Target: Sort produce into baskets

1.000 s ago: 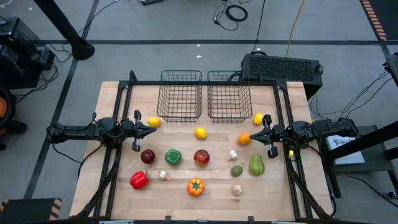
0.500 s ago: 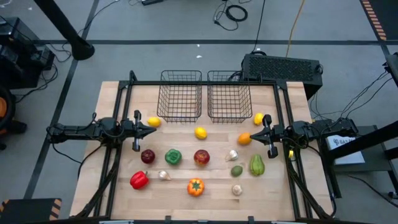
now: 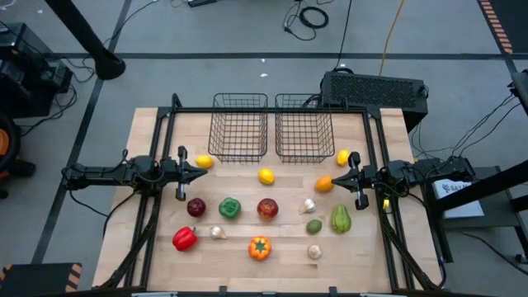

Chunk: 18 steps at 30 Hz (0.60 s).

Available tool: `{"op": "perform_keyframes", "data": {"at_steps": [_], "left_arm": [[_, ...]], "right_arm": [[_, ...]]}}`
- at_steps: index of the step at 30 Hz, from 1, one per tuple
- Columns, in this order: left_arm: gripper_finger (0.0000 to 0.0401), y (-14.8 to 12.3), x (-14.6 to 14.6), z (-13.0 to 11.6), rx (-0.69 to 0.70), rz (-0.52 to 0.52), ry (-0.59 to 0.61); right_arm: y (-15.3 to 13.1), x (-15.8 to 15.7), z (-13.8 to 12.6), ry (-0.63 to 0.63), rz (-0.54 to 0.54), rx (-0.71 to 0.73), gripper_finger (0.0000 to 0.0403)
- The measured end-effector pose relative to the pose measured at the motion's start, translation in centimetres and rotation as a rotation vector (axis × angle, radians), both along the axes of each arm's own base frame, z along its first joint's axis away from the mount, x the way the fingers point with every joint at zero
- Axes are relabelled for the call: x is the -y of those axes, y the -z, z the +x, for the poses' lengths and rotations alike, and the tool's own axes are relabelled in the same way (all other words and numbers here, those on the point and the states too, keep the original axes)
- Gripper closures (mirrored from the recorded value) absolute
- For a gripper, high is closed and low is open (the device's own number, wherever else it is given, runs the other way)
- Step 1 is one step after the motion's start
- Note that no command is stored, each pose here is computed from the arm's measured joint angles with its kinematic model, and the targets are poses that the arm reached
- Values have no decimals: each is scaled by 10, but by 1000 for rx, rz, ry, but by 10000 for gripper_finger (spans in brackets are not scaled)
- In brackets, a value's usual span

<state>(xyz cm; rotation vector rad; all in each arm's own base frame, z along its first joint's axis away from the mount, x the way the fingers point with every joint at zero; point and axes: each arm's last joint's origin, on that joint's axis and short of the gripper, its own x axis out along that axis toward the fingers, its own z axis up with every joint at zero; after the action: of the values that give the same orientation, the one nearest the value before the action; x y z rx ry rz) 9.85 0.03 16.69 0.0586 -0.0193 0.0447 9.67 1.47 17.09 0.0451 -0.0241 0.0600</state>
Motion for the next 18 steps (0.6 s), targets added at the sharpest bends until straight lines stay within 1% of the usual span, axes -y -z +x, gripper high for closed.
{"op": "perform_keyframes", "data": {"at_steps": [8,11,12,13,15,18], "left_arm": [[396,0,0,0,1,0,0],[396,-7,0,-1,58,19,-13],[396,-9,0,-1,64,1,-15],[396,-14,-1,-2,75,-34,-20],[396,-32,-1,-7,133,-98,-35],[396,-63,-2,-16,166,-134,-34]], "right_arm": [[0,0,0,0,0,0,403],[0,0,0,0,0,1,403],[0,0,0,0,0,1,403],[0,0,0,0,0,1,403],[0,0,0,0,0,1,403],[0,0,0,0,0,1,403]]}}
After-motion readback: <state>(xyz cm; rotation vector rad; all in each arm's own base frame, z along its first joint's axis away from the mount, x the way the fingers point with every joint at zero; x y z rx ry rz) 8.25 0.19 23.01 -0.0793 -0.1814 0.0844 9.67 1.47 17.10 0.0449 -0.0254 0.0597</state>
